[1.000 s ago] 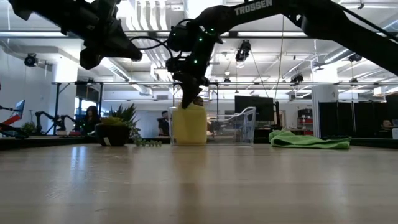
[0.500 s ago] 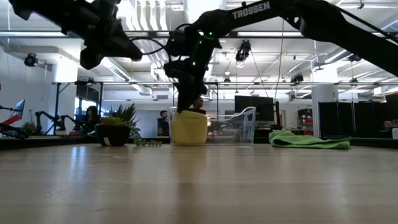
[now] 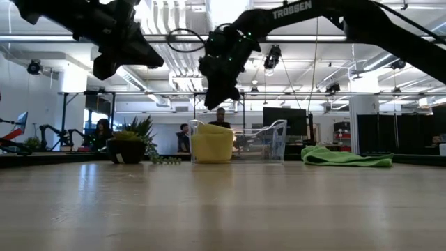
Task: Fold microfiber towels
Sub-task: Put the yellow microfiber towel into the transparent bin
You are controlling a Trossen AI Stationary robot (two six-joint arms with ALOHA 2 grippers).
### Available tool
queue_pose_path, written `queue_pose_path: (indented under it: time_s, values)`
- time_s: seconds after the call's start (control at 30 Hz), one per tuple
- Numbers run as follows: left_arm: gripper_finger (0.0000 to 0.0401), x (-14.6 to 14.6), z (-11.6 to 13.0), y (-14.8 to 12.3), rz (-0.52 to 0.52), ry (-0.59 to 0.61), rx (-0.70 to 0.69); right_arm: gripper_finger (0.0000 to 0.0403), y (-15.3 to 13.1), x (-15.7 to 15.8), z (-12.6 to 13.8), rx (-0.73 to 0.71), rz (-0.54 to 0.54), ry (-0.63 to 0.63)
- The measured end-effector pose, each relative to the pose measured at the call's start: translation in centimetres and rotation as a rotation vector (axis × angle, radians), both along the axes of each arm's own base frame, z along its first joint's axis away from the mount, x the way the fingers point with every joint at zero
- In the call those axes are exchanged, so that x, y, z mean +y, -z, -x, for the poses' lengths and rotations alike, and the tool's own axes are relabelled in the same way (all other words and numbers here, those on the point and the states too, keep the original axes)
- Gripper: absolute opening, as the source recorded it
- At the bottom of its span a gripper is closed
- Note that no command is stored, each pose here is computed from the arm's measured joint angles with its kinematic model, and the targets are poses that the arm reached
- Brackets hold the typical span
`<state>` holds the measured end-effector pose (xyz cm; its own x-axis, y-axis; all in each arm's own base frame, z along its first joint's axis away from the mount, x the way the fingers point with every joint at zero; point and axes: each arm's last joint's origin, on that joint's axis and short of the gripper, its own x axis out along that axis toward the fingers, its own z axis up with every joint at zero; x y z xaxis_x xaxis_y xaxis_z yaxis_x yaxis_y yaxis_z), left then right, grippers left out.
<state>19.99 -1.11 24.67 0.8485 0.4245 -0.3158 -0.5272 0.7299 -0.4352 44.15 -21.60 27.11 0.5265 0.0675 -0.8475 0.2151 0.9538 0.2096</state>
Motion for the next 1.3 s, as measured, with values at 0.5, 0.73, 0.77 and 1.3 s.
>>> queue_pose_path:
  time_s: [0.5,0.73,0.77,1.3]
  values:
    - [0.0000,0.0,0.0,0.1,0.009,-0.008,0.000,0.0009,5.2,-0.3,-0.3,0.033,-0.009,-0.043]
    - [0.0000,0.2,0.0,0.0,0.001,-0.034,-0.002,0.0009,7.6,1.6,-0.6,0.072,-0.042,-0.111]
    - [0.0000,0.2,0.0,0.1,0.001,-0.036,-0.002,0.0009,7.8,1.8,-0.7,0.075,-0.043,-0.113]
    - [0.0000,0.6,0.0,0.0,-0.006,-0.077,-0.006,0.0009,5.7,-0.8,-0.9,-0.039,0.085,-0.026]
